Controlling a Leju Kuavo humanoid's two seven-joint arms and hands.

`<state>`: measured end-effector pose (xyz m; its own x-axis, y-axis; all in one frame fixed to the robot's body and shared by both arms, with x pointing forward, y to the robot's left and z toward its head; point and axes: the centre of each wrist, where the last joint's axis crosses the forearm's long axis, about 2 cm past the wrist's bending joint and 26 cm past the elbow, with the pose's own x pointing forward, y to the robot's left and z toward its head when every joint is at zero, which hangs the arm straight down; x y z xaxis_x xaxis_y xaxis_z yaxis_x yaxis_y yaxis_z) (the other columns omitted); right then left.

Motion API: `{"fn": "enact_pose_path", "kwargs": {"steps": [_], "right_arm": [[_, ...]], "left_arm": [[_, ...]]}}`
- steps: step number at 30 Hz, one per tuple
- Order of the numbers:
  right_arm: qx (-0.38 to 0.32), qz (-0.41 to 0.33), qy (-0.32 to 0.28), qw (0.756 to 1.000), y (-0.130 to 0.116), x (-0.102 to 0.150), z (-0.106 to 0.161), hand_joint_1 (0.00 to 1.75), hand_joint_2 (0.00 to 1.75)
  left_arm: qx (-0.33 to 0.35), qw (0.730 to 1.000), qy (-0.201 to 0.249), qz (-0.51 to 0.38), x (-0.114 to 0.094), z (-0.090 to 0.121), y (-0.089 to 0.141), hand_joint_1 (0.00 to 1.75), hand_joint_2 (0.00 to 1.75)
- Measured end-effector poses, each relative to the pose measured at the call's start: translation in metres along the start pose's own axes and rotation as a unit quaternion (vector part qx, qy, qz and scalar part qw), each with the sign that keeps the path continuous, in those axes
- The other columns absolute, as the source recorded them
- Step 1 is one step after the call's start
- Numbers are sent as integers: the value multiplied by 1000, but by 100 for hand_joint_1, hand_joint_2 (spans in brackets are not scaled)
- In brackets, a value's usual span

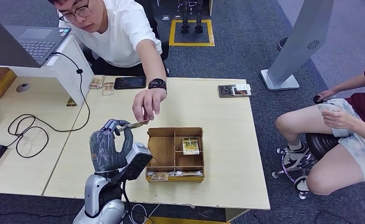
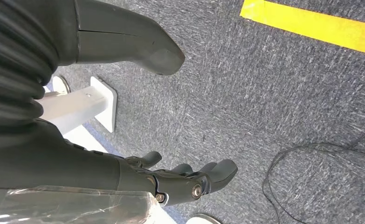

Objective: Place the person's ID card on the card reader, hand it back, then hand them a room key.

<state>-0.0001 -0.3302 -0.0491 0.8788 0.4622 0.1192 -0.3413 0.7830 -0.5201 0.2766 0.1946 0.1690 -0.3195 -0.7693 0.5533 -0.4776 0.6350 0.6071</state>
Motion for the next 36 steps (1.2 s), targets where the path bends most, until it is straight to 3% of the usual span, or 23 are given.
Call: {"fn": "enact_pose_path", "kwargs": {"steps": [15, 36], "right_arm": [[4, 7, -3, 1000, 2, 0, 0, 0, 175], [14, -43, 0, 999, 18, 6, -1, 0, 175]], "left_arm": [[8, 1000, -12, 3, 0, 4, -1, 175, 175], [14, 999, -9, 47, 5, 19, 7, 175, 175]]}}
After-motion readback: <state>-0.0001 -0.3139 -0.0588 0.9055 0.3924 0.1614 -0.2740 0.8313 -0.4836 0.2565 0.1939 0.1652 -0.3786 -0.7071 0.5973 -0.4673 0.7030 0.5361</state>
